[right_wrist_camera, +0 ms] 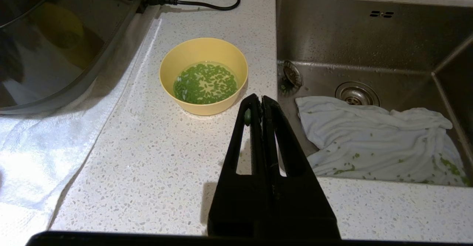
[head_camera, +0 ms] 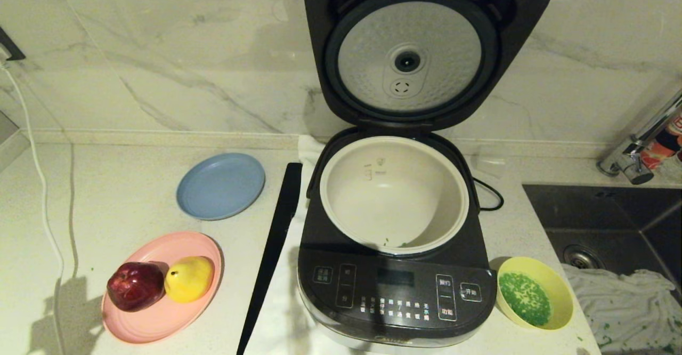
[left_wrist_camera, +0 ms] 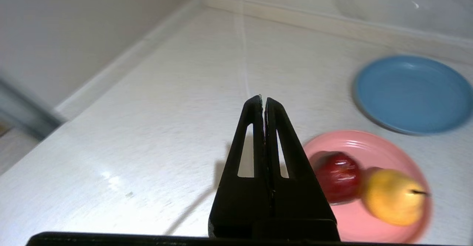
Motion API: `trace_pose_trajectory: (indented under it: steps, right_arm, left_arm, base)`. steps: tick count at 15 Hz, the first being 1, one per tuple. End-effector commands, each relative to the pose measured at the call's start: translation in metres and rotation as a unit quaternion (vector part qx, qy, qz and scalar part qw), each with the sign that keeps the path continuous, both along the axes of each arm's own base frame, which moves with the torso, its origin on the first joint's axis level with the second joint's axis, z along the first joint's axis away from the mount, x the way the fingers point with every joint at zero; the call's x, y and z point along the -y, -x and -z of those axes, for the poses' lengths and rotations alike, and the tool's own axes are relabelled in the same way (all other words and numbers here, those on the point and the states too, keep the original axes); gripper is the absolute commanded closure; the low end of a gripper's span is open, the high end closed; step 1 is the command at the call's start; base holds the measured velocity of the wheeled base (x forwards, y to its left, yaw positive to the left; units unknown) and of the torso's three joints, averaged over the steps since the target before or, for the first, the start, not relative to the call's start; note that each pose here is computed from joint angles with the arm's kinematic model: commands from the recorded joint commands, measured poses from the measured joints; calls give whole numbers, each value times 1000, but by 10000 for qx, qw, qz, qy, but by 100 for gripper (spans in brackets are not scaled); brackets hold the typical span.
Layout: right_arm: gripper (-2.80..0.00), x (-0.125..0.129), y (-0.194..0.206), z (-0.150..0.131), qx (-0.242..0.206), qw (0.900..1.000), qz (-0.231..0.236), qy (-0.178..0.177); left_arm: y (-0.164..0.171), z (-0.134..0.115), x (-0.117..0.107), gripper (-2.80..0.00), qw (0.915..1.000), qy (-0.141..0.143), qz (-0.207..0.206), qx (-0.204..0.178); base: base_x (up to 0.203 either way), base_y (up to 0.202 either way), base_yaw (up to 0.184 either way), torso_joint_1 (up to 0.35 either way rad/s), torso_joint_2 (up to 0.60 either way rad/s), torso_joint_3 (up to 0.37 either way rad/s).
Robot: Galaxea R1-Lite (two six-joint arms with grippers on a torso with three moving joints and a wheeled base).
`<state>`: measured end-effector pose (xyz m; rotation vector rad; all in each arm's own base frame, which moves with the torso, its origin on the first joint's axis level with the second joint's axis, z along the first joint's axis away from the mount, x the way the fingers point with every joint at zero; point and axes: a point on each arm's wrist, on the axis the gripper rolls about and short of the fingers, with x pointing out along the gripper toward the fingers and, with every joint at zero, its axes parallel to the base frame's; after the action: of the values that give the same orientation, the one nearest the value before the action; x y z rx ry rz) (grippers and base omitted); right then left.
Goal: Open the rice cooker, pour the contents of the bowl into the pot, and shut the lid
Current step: Turn on the tap
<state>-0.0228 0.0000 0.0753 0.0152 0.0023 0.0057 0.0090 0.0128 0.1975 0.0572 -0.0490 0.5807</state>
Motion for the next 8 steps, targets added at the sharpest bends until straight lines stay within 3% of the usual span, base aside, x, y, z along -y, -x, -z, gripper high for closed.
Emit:
trace_pose_trajectory:
  steps: [1, 2, 5, 7, 8]
  right_arm:
    - [0, 0, 0, 0, -4, 10000, -2, -1]
    - [0, 0, 0, 0, -4, 10000, -8, -1]
    - [0, 0, 0, 0, -3, 10000, -9, -1]
    - [0, 0, 0, 0, 2, 10000, 6, -1]
    - [0, 0, 0, 0, -4, 10000, -1, -1]
  left_arm:
    - [32, 25, 2, 0, 9975, -114, 421, 560]
    - [36, 38, 4, 0, 9937, -205, 973, 520]
    - [45, 83, 9, 0, 9800, -308, 1968, 31]
    - [37, 110, 11, 0, 9710, -275, 2346, -370]
    - [34, 115, 12, 0, 9658, -259, 2567, -272]
  base:
    - [0, 0, 0, 0, 0, 0]
    - [0, 0, 0, 0, 0, 0]
    - [0, 0, 0, 0, 0, 0]
    - [0, 0, 0, 0, 0, 0]
    - [0, 0, 0, 0, 0, 0]
